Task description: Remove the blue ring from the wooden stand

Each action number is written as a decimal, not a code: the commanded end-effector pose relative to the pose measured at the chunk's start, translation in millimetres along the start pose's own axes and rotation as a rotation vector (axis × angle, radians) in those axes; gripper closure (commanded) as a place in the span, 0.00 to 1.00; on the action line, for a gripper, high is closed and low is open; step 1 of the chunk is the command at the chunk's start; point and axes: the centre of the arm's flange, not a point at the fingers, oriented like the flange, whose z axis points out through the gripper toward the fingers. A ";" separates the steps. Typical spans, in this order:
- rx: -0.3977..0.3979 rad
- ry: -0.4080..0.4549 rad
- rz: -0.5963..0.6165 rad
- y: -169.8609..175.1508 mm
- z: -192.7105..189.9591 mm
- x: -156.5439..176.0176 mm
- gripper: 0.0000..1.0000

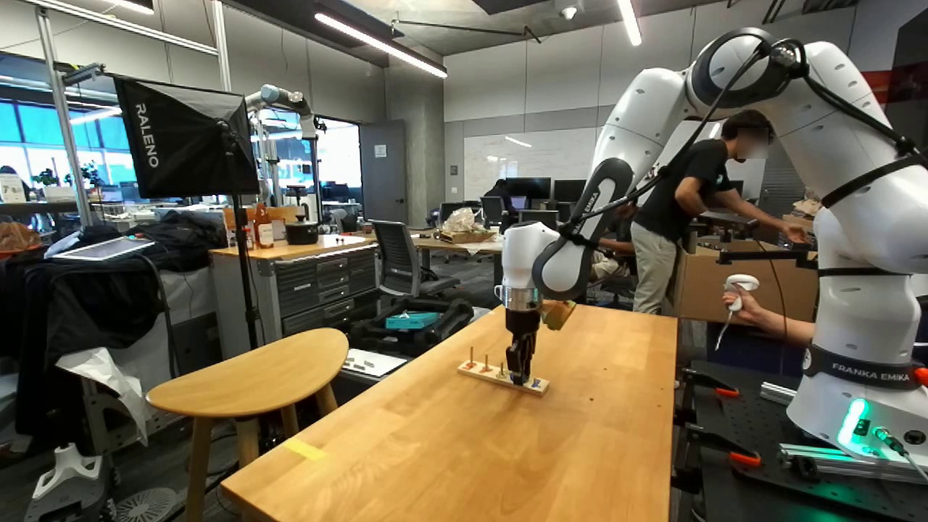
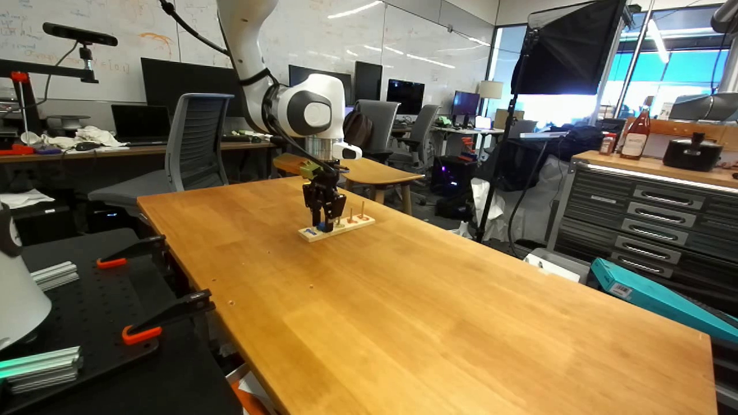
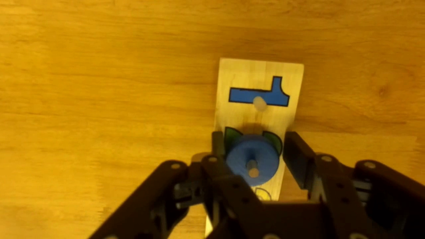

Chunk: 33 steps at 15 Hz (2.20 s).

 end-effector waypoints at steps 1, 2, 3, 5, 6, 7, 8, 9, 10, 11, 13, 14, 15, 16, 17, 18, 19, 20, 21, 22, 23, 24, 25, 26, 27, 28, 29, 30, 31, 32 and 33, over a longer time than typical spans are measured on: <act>-0.003 0.016 -0.020 -0.4 -11.2 -0.6 0.81; -0.005 0.017 -0.022 0.1 -11.3 -0.1 0.82; -0.006 0.018 -0.024 0.3 -11.9 0.4 0.82; -0.005 0.015 -0.028 0.3 -16.6 1.7 0.82; -0.006 0.023 -0.032 -0.5 -24.1 3.4 0.82; -0.005 0.033 -0.038 -1.1 -33.5 5.6 0.82; -0.007 0.050 -0.041 -1.0 -45.1 8.5 0.82; -0.004 0.071 -0.040 -0.4 -58.8 11.8 0.82; -0.001 0.089 -0.036 2.5 -74.0 16.9 0.82; -0.005 0.108 -0.032 6.0 -85.7 19.6 0.82; -0.019 0.128 -0.006 22.5 -100.6 20.3 0.82; -0.026 0.124 0.011 32.6 -103.0 20.4 0.82; -0.035 0.111 0.034 45.8 -98.7 18.9 0.82; -0.048 0.106 0.051 64.2 -97.6 25.6 0.82; -0.060 0.091 0.067 77.6 -87.5 23.9 0.82; -0.073 0.082 0.081 89.9 -81.6 21.5 0.82; -0.084 0.071 0.092 99.8 -71.5 18.4 0.82; -0.097 0.061 0.097 108.8 -63.9 16.5 0.82; -0.108 0.048 0.102 112.9 -54.9 10.2 0.82; -0.115 0.034 0.104 117.4 -46.8 7.1 0.82; -0.123 0.020 0.099 120.0 -38.7 4.4 0.82; -0.127 0.007 0.095 121.7 -30.7 1.7 0.82; -0.125 -0.001 0.091 122.7 -23.8 -1.1 0.82; -0.124 -0.009 0.089 123.4 -18.2 -4.0 0.82; -0.124 -0.016 0.086 122.2 -13.0 -5.1 0.82; -0.122 -0.017 0.081 121.2 -11.2 -6.4 0.82; -0.119 -0.015 0.074 118.2 -12.1 -6.3 0.32; -0.113 -0.009 0.065 114.8 -16.9 -5.7 0.31; -0.112 0.002 0.041 108.9 -29.8 -3.6 0.24; -0.106 0.010 0.017 104.0 -41.2 -1.7 0.18; -0.108 0.024 -0.010 97.8 -59.1 -0.3 0.11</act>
